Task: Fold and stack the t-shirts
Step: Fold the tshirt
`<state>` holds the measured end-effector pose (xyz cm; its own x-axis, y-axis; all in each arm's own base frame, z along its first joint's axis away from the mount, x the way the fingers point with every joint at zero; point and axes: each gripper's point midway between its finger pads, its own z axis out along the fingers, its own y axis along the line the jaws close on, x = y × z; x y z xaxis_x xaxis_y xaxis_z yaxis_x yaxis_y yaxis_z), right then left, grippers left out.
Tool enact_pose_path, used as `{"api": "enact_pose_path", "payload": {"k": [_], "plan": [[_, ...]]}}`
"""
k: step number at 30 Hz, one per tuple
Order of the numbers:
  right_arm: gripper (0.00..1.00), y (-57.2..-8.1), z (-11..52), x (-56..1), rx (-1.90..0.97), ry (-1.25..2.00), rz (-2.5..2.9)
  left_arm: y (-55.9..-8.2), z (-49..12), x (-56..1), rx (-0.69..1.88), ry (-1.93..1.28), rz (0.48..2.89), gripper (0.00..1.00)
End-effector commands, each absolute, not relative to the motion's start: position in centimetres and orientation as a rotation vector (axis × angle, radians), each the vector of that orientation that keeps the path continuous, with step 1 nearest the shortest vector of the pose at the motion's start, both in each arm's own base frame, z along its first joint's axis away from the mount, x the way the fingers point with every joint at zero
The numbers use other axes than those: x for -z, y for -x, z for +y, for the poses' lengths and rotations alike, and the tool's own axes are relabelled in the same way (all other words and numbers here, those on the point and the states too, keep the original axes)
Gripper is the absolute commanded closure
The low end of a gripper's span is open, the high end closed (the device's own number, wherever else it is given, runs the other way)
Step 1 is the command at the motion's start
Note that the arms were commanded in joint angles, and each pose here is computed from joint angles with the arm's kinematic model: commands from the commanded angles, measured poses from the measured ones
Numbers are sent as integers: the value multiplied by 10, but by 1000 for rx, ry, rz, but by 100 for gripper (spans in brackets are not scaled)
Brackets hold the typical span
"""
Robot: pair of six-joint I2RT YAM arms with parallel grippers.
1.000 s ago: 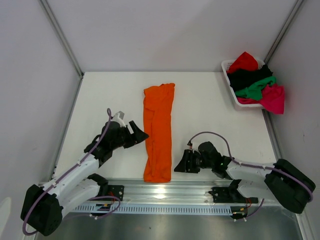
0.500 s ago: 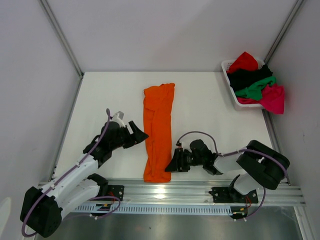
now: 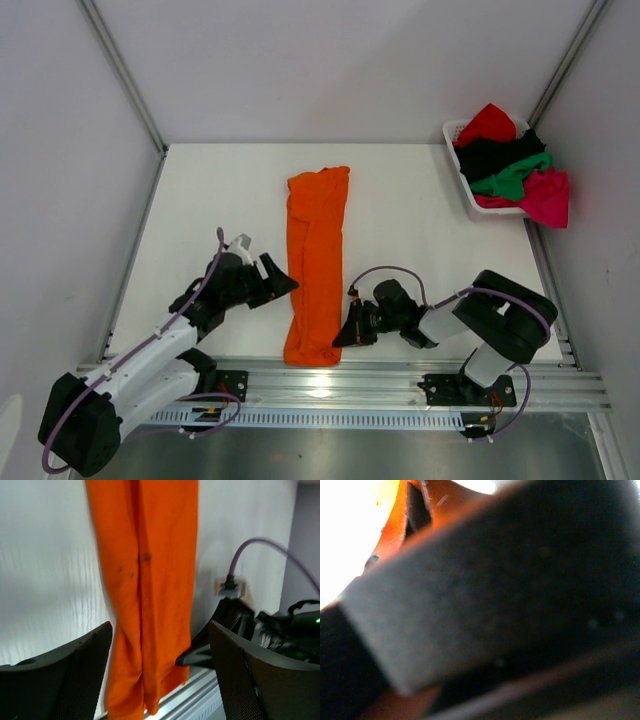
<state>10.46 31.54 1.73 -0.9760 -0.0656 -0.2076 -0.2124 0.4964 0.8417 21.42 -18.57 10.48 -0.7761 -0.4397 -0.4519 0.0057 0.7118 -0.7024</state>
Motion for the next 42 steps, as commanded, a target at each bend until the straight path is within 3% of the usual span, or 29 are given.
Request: {"api": "enact_pose_path", "payload": {"k": [1,12,36,37,39,40,42], "plan": [[93,-98,315,-10,-1484,282,2607,-184,-198,-85,1022,335,2402,20],[94,-99,318,-5,-1486,292,2635,-122,-197,-31,979,396,2611,20],[95,-100,321,0,-1463,324,2657,-88,-188,2,817,389,2848,24],[95,-100,321,-1,-1464,329,2654,-90,-191,1,808,374,2855,27],[95,-100,319,1,-1450,323,2661,-89,-192,3,785,343,2874,59],[95,-101,320,1,-1448,323,2657,-88,-191,6,758,336,2897,85],[95,-102,320,1,-1446,322,2657,-88,-192,7,743,326,2911,99]]}}
